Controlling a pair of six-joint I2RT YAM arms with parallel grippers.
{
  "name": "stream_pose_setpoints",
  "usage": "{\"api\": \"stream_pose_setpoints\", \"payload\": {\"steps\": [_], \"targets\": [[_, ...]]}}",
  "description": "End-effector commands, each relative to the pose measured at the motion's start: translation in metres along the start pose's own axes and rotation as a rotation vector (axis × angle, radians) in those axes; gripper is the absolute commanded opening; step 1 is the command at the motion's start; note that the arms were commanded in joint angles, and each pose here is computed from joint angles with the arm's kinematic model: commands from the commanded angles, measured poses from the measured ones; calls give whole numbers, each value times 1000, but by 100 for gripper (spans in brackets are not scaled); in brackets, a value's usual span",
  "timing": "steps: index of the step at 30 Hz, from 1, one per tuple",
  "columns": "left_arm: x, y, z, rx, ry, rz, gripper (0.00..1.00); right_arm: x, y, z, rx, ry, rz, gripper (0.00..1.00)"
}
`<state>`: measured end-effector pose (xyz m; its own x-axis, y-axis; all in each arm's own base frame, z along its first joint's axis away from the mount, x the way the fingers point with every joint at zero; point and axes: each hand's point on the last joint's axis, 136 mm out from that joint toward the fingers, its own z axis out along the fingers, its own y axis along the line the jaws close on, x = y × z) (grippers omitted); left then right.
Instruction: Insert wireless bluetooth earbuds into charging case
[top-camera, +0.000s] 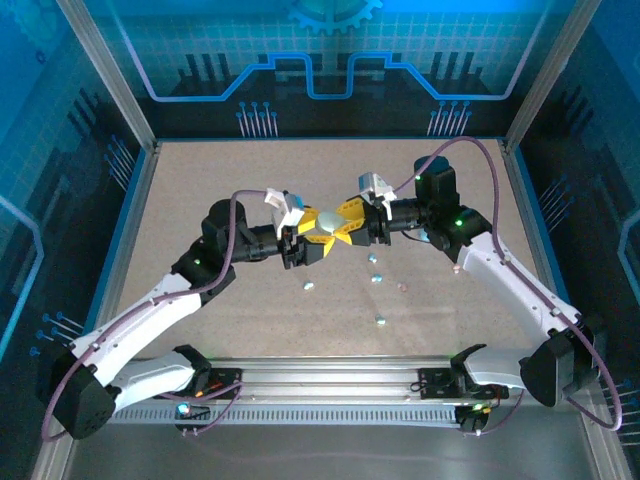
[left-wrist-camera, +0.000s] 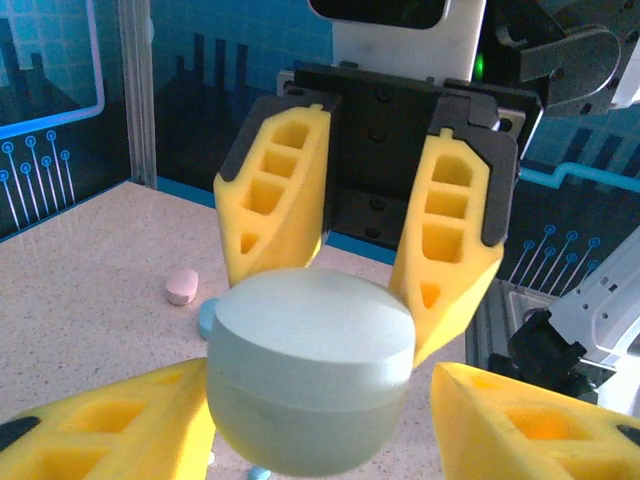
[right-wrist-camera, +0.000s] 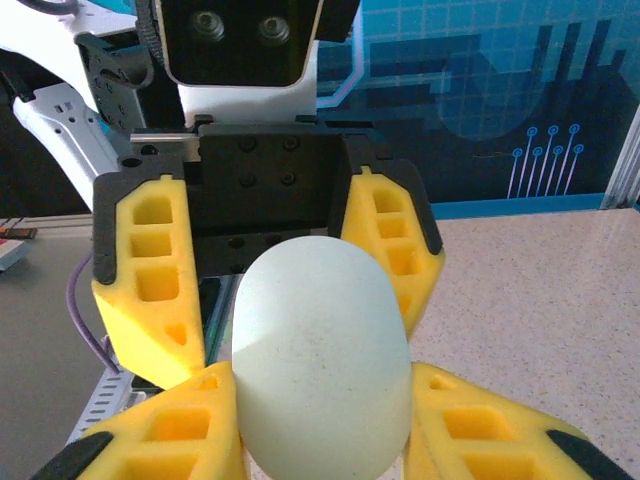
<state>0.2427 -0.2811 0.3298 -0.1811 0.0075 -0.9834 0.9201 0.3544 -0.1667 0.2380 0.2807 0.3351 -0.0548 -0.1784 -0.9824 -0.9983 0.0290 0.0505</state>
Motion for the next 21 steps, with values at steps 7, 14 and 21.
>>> {"api": "stream_pose_setpoints", "payload": {"steps": [7,14,21], "targets": [[-19,-9,1,46,-27,36,47,-10,5,-3,-35,-11,-37,33],[-5,-10,1,58,37,48,32,-15,6,-4,-34,-20,-30,35],[6,-10,-2,50,80,70,26,-19,-3,-10,28,-18,16,45]]}}
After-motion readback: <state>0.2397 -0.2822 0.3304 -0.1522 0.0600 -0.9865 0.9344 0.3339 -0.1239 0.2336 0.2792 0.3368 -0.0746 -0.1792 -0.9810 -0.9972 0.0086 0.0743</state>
